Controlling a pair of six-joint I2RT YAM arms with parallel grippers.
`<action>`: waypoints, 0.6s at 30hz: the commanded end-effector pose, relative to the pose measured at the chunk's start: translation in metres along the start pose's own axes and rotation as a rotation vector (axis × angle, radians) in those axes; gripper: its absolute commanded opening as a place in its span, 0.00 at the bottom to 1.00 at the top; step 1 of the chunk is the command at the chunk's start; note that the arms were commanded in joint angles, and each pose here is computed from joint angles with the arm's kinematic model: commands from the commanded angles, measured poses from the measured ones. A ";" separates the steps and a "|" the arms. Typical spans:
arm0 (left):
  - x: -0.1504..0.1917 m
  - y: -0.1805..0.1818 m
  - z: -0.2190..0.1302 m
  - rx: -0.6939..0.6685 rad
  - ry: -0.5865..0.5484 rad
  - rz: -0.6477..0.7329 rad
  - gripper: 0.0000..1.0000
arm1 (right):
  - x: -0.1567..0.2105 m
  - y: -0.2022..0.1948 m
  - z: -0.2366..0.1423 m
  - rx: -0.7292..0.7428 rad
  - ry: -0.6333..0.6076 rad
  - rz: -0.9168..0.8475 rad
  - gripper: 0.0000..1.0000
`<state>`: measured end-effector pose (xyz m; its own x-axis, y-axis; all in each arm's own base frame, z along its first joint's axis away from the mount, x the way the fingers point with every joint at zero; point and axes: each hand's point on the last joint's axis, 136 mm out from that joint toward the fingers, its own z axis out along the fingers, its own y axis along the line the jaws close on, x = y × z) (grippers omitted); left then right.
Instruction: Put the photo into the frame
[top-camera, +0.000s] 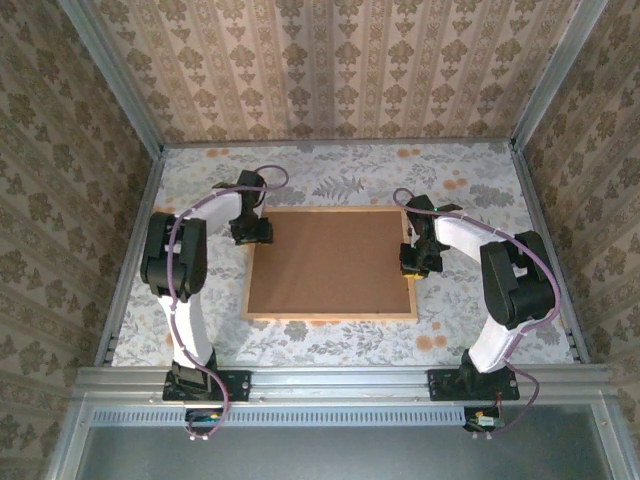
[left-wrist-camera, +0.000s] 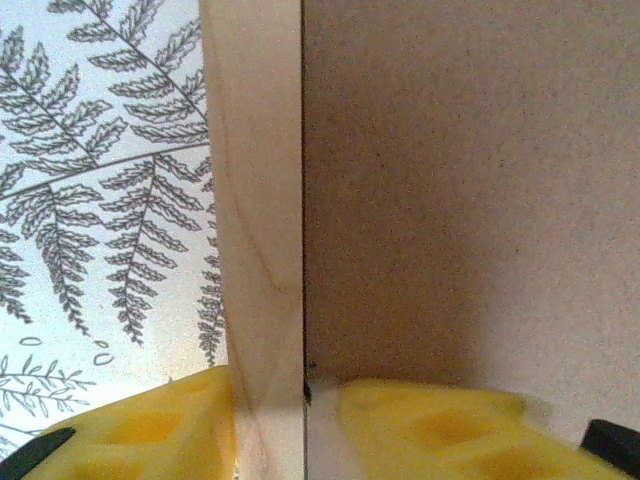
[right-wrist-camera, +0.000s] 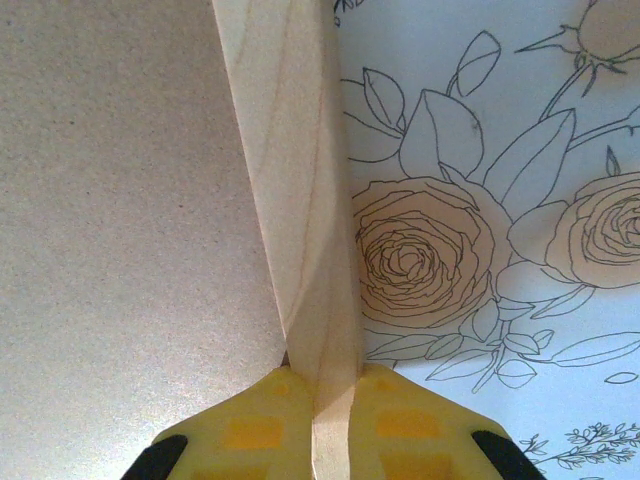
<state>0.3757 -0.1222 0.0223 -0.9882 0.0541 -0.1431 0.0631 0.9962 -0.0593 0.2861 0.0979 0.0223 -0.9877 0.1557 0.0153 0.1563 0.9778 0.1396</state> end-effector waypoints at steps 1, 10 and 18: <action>0.032 -0.021 0.011 0.026 0.125 0.089 0.50 | -0.007 0.008 0.014 -0.001 -0.009 -0.025 0.10; 0.026 -0.025 0.009 0.093 0.104 0.065 0.50 | -0.007 0.008 0.014 0.000 -0.008 -0.026 0.10; 0.001 -0.033 -0.022 0.238 -0.005 -0.011 0.51 | -0.006 0.004 0.015 0.014 -0.008 -0.020 0.10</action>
<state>0.3764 -0.1231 0.0270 -0.9879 0.0586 -0.1437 0.0741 0.9917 -0.1051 0.2863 0.0975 0.0223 -0.9877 0.1558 0.0142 0.1563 0.9781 0.1371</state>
